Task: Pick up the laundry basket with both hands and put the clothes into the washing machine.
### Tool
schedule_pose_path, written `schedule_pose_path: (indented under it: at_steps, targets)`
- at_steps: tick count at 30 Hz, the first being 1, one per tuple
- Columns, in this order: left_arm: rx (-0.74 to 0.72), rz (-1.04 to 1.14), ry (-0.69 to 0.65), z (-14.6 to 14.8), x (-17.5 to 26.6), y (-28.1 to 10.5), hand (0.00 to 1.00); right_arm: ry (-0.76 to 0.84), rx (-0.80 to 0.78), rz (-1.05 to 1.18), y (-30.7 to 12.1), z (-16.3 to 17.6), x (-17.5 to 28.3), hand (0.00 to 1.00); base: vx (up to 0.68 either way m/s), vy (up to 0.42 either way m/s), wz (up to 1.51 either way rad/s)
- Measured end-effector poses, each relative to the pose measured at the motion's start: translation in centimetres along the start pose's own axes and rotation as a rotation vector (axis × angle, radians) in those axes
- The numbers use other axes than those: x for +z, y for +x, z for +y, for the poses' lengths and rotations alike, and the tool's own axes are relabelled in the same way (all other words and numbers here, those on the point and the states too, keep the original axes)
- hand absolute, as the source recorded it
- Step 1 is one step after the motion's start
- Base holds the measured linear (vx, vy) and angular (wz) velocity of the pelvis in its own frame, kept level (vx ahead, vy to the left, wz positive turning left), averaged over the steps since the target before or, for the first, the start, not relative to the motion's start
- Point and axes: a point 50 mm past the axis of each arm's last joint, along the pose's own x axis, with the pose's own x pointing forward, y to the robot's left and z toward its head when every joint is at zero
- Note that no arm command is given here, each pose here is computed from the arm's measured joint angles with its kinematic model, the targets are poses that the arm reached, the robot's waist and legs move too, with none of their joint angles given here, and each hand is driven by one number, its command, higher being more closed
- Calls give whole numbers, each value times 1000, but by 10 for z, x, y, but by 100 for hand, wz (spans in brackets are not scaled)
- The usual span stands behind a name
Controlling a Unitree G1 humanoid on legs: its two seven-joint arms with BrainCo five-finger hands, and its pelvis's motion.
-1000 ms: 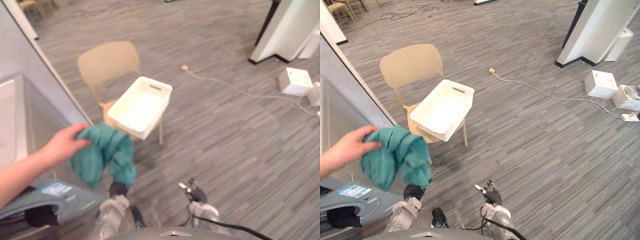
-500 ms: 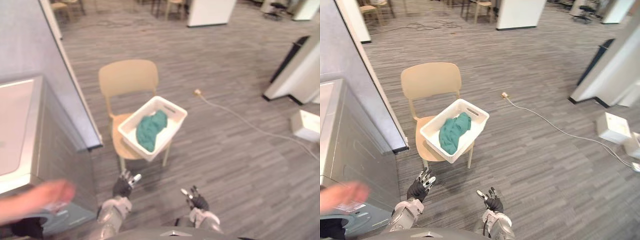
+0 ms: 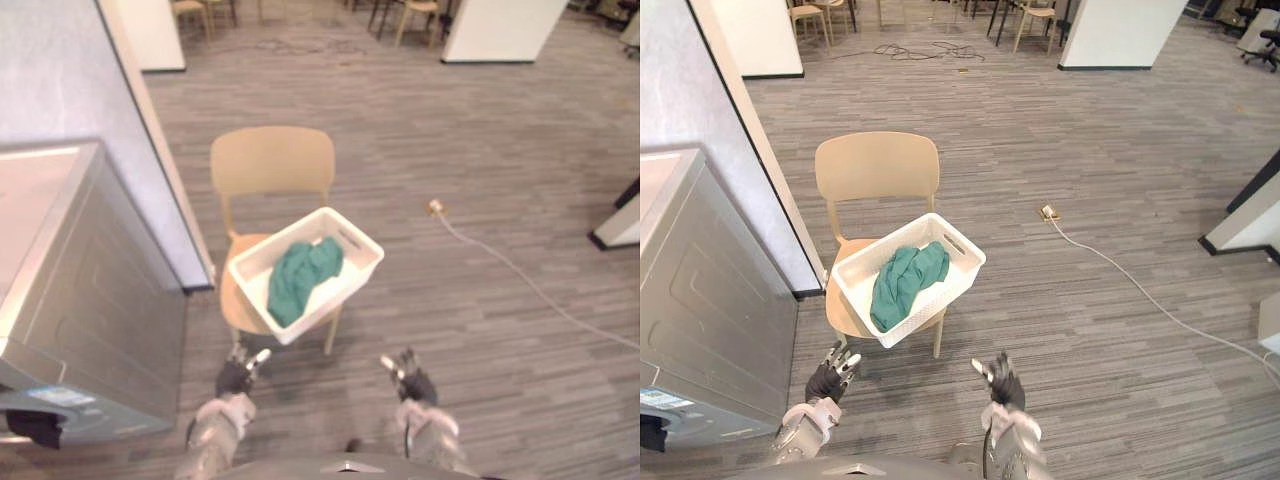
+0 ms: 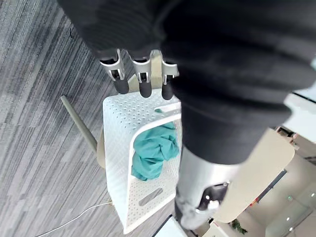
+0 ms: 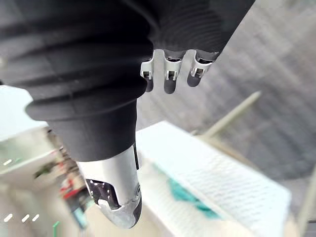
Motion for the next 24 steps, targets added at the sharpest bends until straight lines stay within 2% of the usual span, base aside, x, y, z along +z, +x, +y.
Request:
schedule_pose_path:
  at_steps: [2, 4, 7, 9, 13, 16, 18, 24]
  targets:
    - [13, 9, -5, 4, -4, -4, 0, -23, 3, -205, 5, 2, 44, 0, 46, -45, 102]
    - [20, 17, -9, 6, -7, -7, 0, -40, -23, -299, 10, 0, 67, 0, 52, 7, 91]
    - [-10, 12, 6, 3, -6, -10, 0, -142, -66, -427, 19, -3, 104, 0, 55, 27, 89]
    - [-70, 33, 26, -4, -10, -13, 0, -280, -68, -490, 36, 6, 131, 0, 46, 5, 47]
    - [-152, 79, 82, -13, -18, -15, 0, -477, -125, -448, 78, 13, 164, 0, -14, 44, 30]
    - [-265, 36, 103, -33, -4, -13, 0, -689, -131, -420, 116, 46, 217, 0, -125, 66, -2]
    - [-297, 3, 118, -39, 6, -10, 0, -719, -159, -441, 124, 64, 255, 0, -188, 59, -7]
    - [-299, -34, 97, -41, 16, -6, 0, -772, -208, -455, 122, 83, 309, 0, -102, 39, -6]
